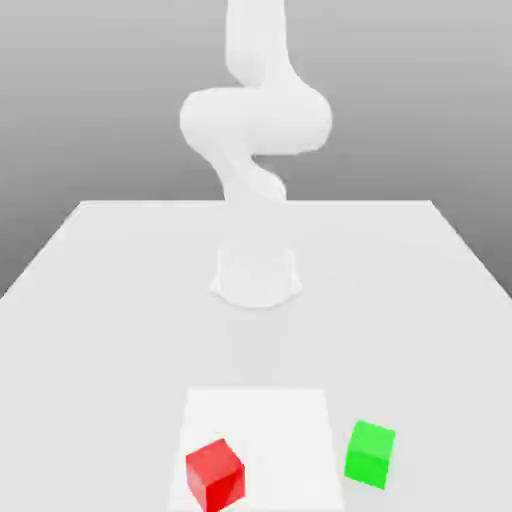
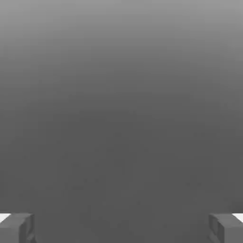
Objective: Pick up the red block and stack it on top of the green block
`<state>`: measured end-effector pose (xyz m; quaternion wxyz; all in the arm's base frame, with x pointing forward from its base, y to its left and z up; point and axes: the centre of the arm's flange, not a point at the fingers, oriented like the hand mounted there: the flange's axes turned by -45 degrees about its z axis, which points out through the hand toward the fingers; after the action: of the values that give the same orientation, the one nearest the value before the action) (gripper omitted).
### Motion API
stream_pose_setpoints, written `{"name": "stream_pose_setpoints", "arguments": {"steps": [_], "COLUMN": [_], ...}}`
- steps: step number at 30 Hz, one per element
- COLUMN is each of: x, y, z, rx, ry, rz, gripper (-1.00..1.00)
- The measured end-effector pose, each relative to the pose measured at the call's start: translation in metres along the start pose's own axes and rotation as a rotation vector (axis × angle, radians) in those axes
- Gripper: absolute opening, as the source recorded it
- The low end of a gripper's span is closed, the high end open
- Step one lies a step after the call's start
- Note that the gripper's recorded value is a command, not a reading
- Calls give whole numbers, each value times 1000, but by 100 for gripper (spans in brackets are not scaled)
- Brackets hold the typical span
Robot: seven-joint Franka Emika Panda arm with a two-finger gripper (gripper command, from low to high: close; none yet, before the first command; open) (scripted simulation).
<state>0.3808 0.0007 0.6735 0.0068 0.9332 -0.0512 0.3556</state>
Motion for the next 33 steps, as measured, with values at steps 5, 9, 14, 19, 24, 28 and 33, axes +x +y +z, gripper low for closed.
{"name": "stream_pose_setpoints", "arguments": {"steps": [5,9,14,19,24,28,33], "x": [-13,-36,-82,-140,-207,-249,-274], "y": [4,14,29,45,49,50,50], "z": [104,180,267,339,394,433,458], "rx": [-100,-167,-237,-295,-333,-343,-345], "ry": [-140,-243,-370,-493,-619,-662,-665], "rz": [155,278,436,606,777,843,845], "gripper": [0,0,0,0,0,0,-100]}}
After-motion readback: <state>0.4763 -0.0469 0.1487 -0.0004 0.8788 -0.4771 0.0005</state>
